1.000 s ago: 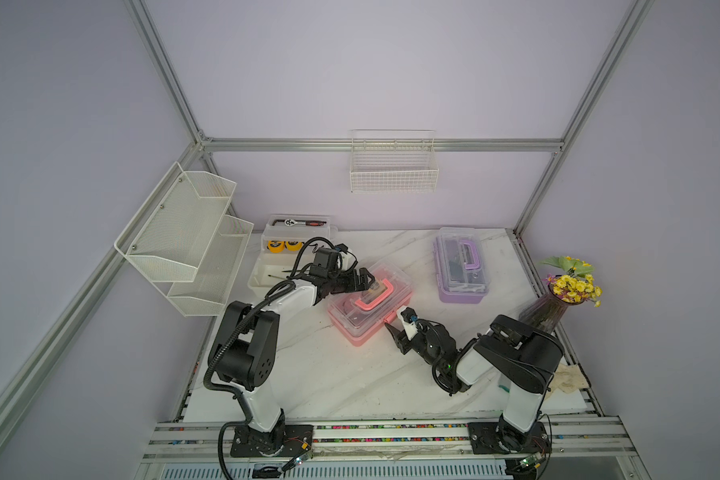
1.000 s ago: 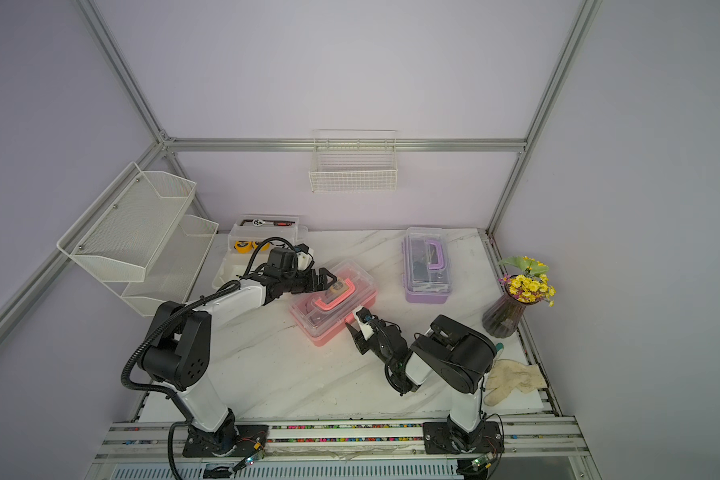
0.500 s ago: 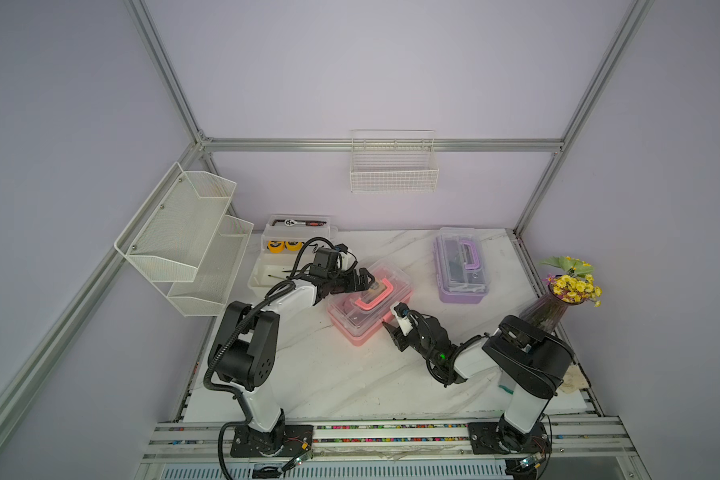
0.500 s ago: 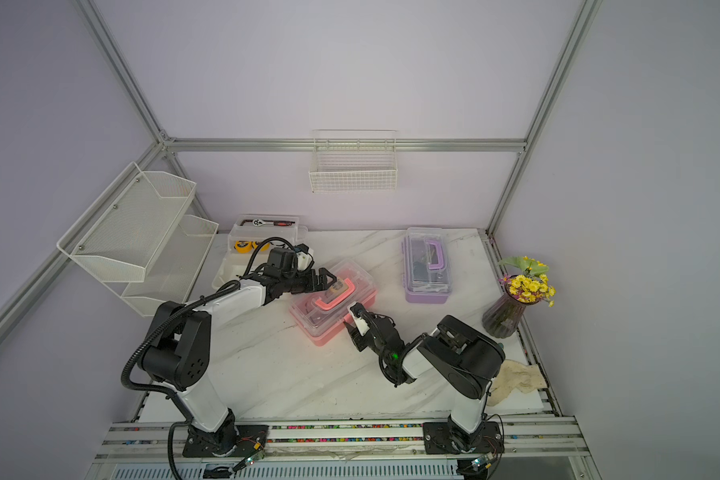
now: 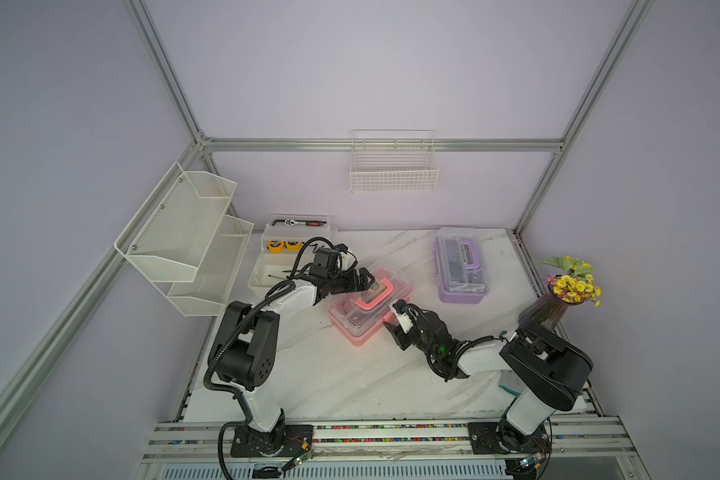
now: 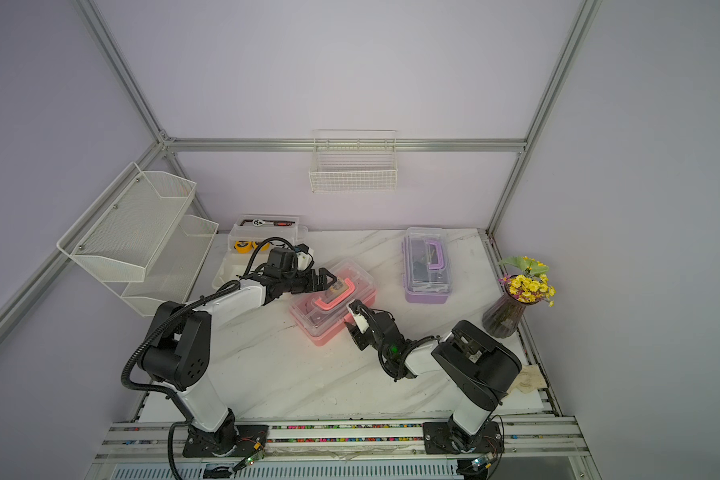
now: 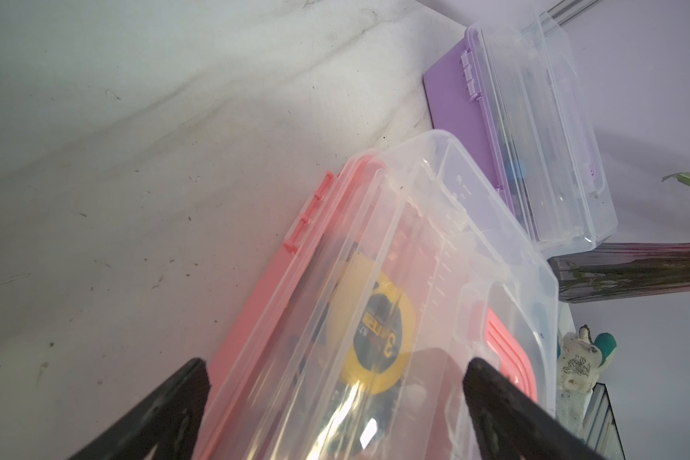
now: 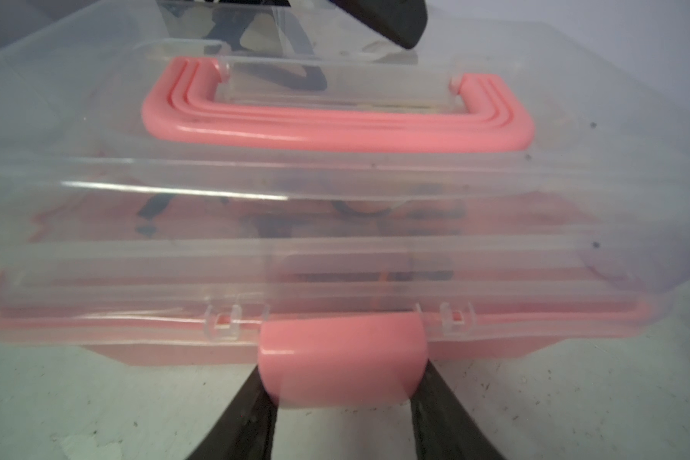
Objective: Close toolboxes
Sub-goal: Fasten the toolbox latch on the toolbox.
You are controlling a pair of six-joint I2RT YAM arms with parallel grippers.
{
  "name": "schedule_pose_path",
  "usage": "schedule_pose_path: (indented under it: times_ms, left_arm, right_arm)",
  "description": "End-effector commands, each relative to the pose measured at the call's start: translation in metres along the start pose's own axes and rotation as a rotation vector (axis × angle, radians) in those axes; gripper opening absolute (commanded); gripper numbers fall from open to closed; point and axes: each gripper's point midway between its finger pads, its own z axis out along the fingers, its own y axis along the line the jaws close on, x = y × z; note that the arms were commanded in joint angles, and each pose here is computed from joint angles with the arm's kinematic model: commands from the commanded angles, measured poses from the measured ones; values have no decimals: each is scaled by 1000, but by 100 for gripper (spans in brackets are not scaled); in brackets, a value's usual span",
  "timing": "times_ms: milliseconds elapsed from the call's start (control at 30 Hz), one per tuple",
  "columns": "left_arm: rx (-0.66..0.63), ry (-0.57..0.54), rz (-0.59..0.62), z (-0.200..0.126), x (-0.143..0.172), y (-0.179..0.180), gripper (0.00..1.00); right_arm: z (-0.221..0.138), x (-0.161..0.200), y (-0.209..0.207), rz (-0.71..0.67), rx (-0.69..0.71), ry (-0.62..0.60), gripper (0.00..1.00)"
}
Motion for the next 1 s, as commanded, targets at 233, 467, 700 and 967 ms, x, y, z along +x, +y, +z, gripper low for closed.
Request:
schedule_pose_path:
  times_ms: [233, 467, 700, 967]
  left_arm:
    - [-34, 101, -38, 0, 34, 11, 100]
    - [-37, 106, -45, 0, 39, 13, 100]
    - [-25, 107, -49, 1, 40, 12, 100]
    - [-25, 99, -49, 0, 40, 12, 100]
  right_arm:
    - [1, -52, -8, -13, 6, -117, 44]
    - [0, -62, -13, -2, 19, -108, 43]
    - [18, -52, -9, -18, -21, -30, 43]
    - [30, -19, -8, -35, -32, 76, 43]
